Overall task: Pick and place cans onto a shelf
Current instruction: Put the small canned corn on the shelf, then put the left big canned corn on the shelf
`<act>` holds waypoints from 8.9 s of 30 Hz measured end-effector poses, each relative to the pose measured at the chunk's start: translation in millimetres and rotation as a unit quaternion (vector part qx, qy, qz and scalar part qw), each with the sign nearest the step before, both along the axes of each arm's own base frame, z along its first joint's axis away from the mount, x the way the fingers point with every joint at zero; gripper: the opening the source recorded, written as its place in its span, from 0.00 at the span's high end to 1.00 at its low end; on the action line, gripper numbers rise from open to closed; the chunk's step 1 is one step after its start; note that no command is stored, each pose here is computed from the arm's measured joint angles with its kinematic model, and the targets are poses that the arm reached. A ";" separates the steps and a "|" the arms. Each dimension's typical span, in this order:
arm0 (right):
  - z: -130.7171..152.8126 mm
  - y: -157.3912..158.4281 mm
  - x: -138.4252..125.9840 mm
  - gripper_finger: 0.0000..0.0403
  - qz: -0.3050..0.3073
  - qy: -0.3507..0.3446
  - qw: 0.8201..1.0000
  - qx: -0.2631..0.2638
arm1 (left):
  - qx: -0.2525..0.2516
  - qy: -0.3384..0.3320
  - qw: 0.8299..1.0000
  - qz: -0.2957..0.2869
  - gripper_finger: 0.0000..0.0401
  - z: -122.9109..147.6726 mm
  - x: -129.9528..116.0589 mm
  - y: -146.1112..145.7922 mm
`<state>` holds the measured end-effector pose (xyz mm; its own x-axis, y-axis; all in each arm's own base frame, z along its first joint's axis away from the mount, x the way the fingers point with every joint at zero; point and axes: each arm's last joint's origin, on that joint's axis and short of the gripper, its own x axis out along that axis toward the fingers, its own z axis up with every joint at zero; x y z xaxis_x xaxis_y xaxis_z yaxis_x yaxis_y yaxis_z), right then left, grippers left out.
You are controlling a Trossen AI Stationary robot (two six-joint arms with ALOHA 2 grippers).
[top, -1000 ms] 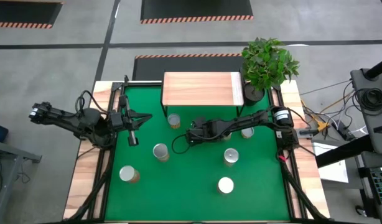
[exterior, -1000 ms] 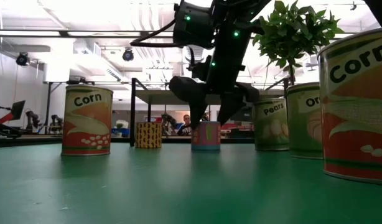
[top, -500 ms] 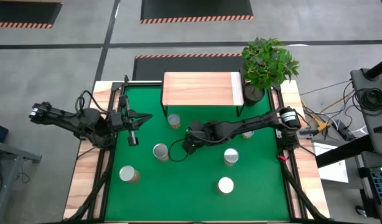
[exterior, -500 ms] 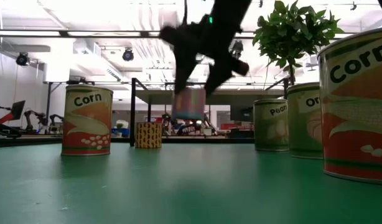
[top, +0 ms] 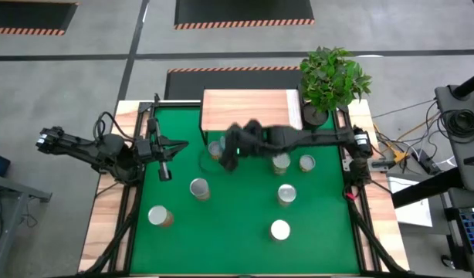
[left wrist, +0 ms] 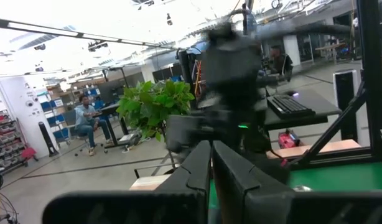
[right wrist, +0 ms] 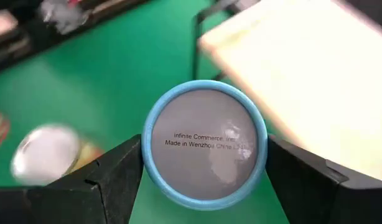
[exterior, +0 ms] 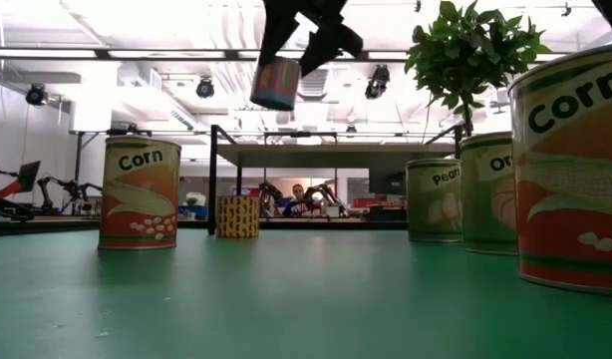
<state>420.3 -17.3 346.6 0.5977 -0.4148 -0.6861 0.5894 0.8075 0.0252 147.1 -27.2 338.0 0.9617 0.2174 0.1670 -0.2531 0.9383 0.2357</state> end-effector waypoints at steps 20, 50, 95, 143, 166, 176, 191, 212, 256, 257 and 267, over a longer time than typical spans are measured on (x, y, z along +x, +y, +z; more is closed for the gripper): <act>-30.3 -90.2 -13.3 0.25 -0.050 0.085 0.994 -0.039 | 0.009 0.004 1.000 0.002 1.00 -0.5 0.2 -0.1; 14.1 -98.0 -24.3 0.92 0.108 0.125 0.982 -0.089 | 0.013 0.006 1.000 0.002 1.00 -0.5 0.2 -0.1; -37.6 -180.9 -33.5 0.98 0.070 0.132 0.977 -0.154 | 0.017 0.006 1.000 0.003 1.00 -0.5 0.2 0.0; 54.4 -70.5 -96.9 0.98 0.072 0.093 0.978 -0.174 | 0.016 -0.003 1.000 0.004 1.00 1.2 -0.1 0.1; -79.1 105.3 -162.3 0.98 0.248 -0.048 0.955 -0.154 | -0.080 -0.030 0.995 -0.042 1.00 -12.0 46.7 -14.6; -67.9 96.6 -184.3 0.98 0.257 -0.077 0.948 -0.171 | -0.227 0.212 0.948 0.068 1.00 -37.6 88.4 -20.9; -58.2 93.0 -193.4 0.98 0.275 -0.091 0.936 -0.200 | -0.241 0.601 0.729 0.222 1.00 -54.6 159.8 -32.1; -67.6 93.1 -197.1 0.98 0.284 -0.051 0.939 -0.185 | -0.419 0.576 0.620 0.328 0.22 -64.4 153.7 -48.6; -67.1 92.9 -197.3 0.98 0.289 -0.048 0.936 -0.193 | -0.390 0.570 0.660 0.296 0.23 -97.9 153.2 -64.1; -67.4 92.8 -197.5 0.98 0.289 -0.047 0.937 -0.192 | -0.388 0.569 0.666 0.287 0.21 -89.0 155.7 -64.3; -69.2 92.3 -198.7 0.98 0.288 -0.037 0.938 -0.189 | -0.343 0.530 0.750 0.199 0.20 16.9 176.5 -23.5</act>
<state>221.6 75.0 277.4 0.8373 -0.2141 -0.5030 0.0614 0.9511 -0.3027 323.6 -50.7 355.0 0.3116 0.2068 -0.9274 -0.5561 0.8311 -0.0016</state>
